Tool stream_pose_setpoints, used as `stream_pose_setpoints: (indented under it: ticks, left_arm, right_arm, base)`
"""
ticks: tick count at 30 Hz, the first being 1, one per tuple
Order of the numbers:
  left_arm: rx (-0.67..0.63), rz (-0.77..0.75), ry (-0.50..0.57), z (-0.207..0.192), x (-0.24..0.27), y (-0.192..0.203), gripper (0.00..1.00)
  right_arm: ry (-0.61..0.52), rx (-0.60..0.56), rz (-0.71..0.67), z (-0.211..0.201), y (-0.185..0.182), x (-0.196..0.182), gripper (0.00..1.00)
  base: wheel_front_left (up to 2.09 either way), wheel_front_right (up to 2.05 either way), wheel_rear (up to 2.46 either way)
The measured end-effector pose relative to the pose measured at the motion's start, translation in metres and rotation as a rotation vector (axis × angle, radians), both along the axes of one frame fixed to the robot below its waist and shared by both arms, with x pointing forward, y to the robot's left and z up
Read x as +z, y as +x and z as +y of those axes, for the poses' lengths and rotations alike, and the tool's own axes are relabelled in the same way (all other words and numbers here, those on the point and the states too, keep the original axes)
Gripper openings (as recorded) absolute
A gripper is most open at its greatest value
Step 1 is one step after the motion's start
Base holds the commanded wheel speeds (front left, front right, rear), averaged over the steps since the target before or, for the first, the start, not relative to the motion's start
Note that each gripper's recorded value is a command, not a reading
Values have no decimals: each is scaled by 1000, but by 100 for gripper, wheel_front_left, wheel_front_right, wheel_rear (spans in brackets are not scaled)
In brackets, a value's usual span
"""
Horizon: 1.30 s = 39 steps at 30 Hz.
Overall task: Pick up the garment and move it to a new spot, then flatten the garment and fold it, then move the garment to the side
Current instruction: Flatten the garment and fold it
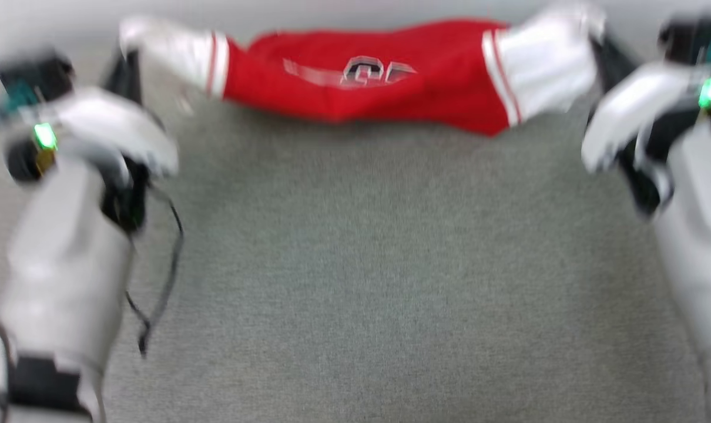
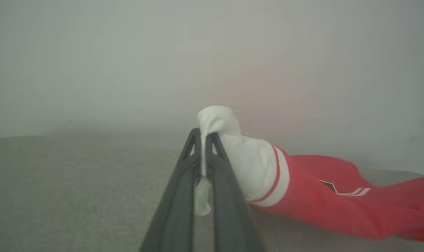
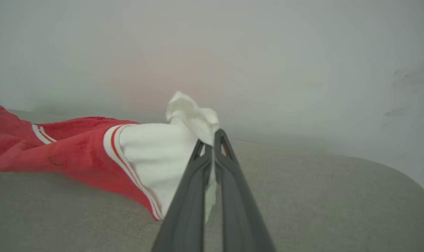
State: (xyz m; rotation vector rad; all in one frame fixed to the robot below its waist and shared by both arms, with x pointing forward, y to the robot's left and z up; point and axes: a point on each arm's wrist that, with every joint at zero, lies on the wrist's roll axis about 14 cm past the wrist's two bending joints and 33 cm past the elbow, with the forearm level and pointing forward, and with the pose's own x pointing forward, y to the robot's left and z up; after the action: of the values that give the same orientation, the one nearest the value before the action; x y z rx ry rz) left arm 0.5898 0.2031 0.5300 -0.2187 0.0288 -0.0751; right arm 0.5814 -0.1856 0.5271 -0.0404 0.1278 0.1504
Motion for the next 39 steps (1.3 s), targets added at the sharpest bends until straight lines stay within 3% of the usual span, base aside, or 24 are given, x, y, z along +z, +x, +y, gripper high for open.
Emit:
stream_pose_setpoints:
  ticks: [4,10,21,30,31,32,33,39]
  left_arm:
    - [19,23,-35,4,-14,-44,0]
    - [60,84,-6,15,-46,-110,0]
    - [93,329,-8,12,-118,-225,0]
    - [123,392,81,20,-120,-278,0]
    - [122,391,84,18,-119,-280,0]
    - [116,386,84,15,-116,-280,0]
    - [110,373,91,12,-112,-279,0]
    - [83,320,96,-3,-94,-270,0]
  right_arm:
    - [60,5,26,-1,-44,-14,0]
    - [127,-12,105,-9,-117,-46,0]
    - [233,-117,328,-13,-248,-125,0]
    - [170,-174,444,-22,-308,-143,0]
    - [164,-171,448,-21,-310,-142,13]
    - [161,-165,446,-19,-309,-140,48]
    - [167,-159,445,-16,-308,-137,100]
    - [197,-177,376,-24,-281,-115,100]
  base:
    - [0,0,0]
    - [0,0,0]
    - [0,0,0]
    - [0,0,0]
    - [0,0,0]
    - [0,0,0]
    - [0,0,0]
    - [0,0,0]
